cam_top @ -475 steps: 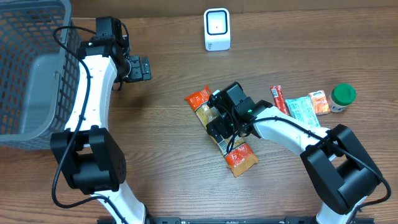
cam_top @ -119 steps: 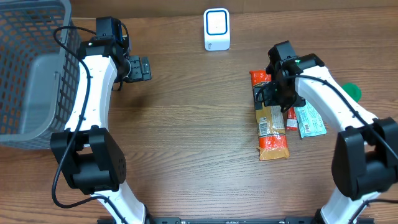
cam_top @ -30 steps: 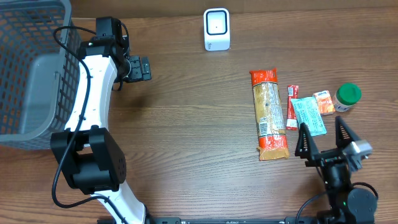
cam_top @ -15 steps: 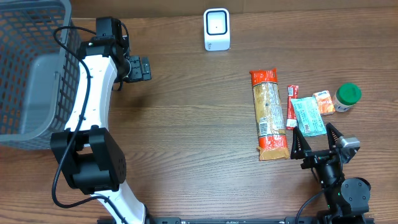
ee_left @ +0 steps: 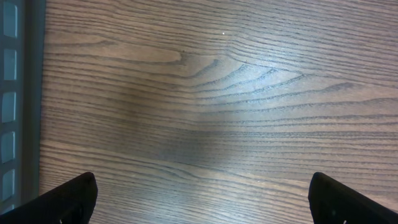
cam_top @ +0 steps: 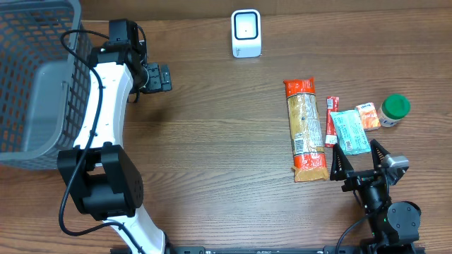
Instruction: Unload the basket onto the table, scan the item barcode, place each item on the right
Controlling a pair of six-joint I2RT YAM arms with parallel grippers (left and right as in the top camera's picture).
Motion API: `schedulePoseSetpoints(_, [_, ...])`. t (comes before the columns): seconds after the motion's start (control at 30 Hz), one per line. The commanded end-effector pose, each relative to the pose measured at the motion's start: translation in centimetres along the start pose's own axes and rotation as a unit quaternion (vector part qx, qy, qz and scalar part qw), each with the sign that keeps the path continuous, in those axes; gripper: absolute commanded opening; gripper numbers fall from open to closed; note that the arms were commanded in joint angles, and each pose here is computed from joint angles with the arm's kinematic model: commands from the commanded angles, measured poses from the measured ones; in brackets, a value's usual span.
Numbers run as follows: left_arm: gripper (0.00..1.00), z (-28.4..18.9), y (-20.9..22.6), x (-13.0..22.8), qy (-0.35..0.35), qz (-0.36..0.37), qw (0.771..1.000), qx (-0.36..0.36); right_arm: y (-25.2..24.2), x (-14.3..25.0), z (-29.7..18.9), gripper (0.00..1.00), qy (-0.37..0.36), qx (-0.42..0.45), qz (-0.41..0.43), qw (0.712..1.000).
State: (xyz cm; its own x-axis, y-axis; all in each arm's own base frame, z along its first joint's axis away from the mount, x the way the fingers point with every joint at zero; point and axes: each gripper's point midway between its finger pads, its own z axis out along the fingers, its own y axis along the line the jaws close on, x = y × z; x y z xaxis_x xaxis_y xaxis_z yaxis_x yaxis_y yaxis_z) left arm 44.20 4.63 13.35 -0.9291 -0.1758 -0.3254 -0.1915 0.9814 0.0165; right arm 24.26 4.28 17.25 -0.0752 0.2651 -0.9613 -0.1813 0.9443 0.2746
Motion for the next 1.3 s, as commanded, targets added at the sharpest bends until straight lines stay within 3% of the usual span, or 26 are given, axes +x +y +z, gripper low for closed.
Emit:
schedulePoseSetpoints(0.0, [1.0, -0.2, 0.1, 0.0, -0.002, 0.006, 1.0, -0.004, -0.2, 0.2, 0.0, 1.0, -0.002, 0.002, 0.002, 1.0])
schedulePoseSetpoints(0.7, [1.0, -1.5, -0.4, -0.3, -0.018, 0.011, 1.0, -0.001, -0.2, 0.2, 0.0, 1.0, -0.002, 0.002, 0.002, 1.0])
schedulePoseSetpoints(0.97, [0.99, -13.9, -2.3, -1.3, -0.163, 0.029, 0.986, 0.028, -0.2, 0.2, 0.0, 1.0, -0.002, 0.002, 0.002, 1.0])
schedulePoseSetpoints(1.27, [1.0, -26.4, -1.4, 1.1, -0.307, 0.023, 0.95, 0.05, -0.2, 0.2, 0.0, 1.0, -0.002, 0.002, 0.002, 1.0])
